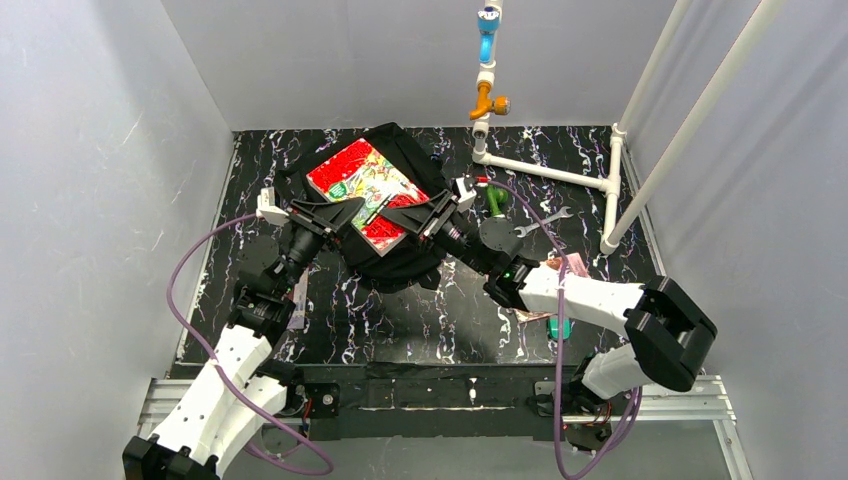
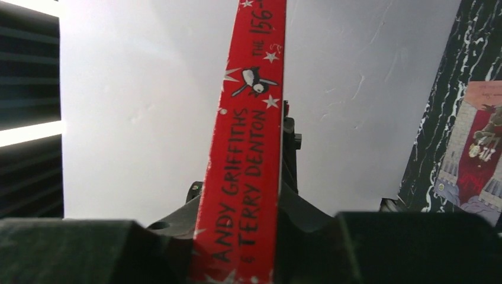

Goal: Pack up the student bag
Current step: Pick up the book from the center of the board, then place the book in the student bag.

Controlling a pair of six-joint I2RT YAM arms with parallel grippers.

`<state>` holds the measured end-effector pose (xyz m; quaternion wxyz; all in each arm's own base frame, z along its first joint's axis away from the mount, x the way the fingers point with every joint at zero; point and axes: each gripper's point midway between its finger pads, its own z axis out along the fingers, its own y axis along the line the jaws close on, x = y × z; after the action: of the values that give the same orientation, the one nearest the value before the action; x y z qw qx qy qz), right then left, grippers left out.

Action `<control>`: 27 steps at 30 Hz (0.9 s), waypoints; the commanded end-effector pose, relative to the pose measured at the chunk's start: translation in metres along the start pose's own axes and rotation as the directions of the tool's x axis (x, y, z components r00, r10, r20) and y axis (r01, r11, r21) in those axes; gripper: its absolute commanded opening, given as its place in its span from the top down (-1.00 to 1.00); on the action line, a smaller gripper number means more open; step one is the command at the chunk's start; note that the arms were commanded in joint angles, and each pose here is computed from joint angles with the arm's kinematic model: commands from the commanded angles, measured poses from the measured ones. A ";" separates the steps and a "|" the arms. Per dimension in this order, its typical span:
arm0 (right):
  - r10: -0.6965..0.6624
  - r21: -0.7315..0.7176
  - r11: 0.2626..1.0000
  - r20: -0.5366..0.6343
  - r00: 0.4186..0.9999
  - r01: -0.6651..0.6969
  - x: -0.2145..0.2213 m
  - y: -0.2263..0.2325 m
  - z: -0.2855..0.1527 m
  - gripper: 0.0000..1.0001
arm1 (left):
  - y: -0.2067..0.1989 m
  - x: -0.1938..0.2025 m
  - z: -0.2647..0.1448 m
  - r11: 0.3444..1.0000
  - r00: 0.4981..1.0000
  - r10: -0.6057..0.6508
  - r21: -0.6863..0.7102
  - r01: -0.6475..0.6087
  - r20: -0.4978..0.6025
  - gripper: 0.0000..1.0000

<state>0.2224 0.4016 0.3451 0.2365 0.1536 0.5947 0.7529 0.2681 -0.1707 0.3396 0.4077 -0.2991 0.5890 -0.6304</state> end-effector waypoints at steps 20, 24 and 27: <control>-0.713 0.834 0.295 -0.132 0.688 0.466 -0.135 -0.059 -0.252 0.97 | 0.158 0.025 -0.021 0.462 0.434 0.435 -0.218 -0.860 -0.789 -0.78; -0.701 0.817 0.320 -0.136 0.700 0.480 -0.128 -0.053 -0.254 0.97 | 0.178 0.049 0.012 0.355 0.165 0.434 0.000 -0.935 -0.886 -0.79; -0.685 0.782 0.357 -0.153 0.712 0.511 -0.117 -0.050 -0.251 0.97 | 0.195 0.068 0.030 0.268 -0.044 0.407 0.166 -0.949 -0.912 -0.73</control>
<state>0.2053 0.1366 0.2058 0.4315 0.1149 0.8675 0.2193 0.2939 -0.2233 0.1607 0.2573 0.1514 0.9271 -0.2265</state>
